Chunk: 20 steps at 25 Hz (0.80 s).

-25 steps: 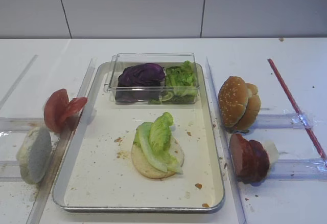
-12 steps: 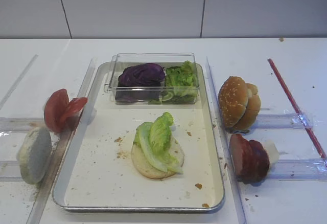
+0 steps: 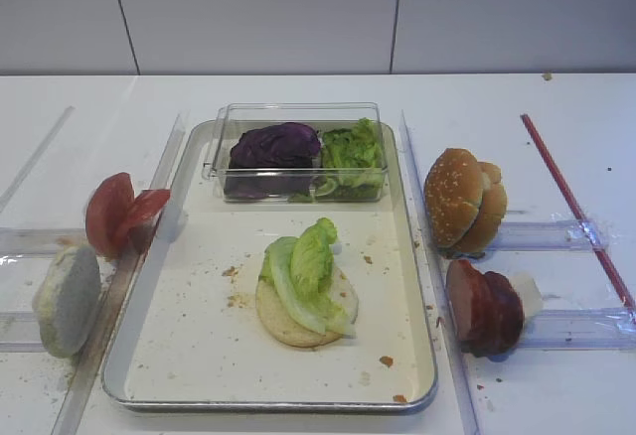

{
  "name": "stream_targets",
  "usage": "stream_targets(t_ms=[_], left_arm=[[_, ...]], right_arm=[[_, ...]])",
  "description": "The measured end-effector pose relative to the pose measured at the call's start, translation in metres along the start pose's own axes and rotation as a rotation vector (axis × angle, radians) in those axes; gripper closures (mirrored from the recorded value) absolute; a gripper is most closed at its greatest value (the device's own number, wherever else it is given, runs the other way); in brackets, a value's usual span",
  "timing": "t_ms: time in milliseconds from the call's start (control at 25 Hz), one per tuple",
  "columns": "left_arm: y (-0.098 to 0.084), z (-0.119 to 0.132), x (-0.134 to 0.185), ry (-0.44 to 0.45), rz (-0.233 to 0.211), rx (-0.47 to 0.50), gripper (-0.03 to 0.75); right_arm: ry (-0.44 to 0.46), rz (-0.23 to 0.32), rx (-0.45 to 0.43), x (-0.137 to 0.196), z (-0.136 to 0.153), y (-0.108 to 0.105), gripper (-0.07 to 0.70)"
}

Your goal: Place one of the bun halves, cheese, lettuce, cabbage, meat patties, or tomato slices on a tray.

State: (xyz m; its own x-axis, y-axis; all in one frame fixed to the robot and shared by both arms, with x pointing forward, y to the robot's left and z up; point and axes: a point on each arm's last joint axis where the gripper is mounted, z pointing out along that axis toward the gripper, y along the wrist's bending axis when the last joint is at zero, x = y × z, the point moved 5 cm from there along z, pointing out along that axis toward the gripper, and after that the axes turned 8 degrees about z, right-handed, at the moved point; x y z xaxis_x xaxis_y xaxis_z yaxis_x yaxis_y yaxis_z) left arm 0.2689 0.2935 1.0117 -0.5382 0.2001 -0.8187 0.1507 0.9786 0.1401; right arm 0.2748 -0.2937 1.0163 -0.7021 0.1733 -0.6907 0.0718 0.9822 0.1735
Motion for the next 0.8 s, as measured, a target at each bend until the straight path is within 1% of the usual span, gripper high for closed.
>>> stream_targets(t_ms=[80, 360, 600, 800], left_arm=[[0.000, 0.000, 0.000, 0.000, 0.000, 0.000, 0.351], [0.000, 0.000, 0.000, 0.000, 0.000, 0.000, 0.351], [0.000, 0.000, 0.000, 0.000, 0.001, -0.002, 0.351], [0.000, 0.000, 0.000, 0.000, 0.001, -0.002, 0.351]], right_arm=[[-0.010, 0.000, -0.002, 0.005, 0.001, -0.001, 0.337], [-0.125, -0.001, -0.029, 0.015, -0.010, -0.003, 0.354], [-0.133, -0.022, -0.031, 0.014, -0.010, -0.003, 0.355], [-0.213, -0.024, -0.050, 0.003, -0.009, 0.000, 0.356]])
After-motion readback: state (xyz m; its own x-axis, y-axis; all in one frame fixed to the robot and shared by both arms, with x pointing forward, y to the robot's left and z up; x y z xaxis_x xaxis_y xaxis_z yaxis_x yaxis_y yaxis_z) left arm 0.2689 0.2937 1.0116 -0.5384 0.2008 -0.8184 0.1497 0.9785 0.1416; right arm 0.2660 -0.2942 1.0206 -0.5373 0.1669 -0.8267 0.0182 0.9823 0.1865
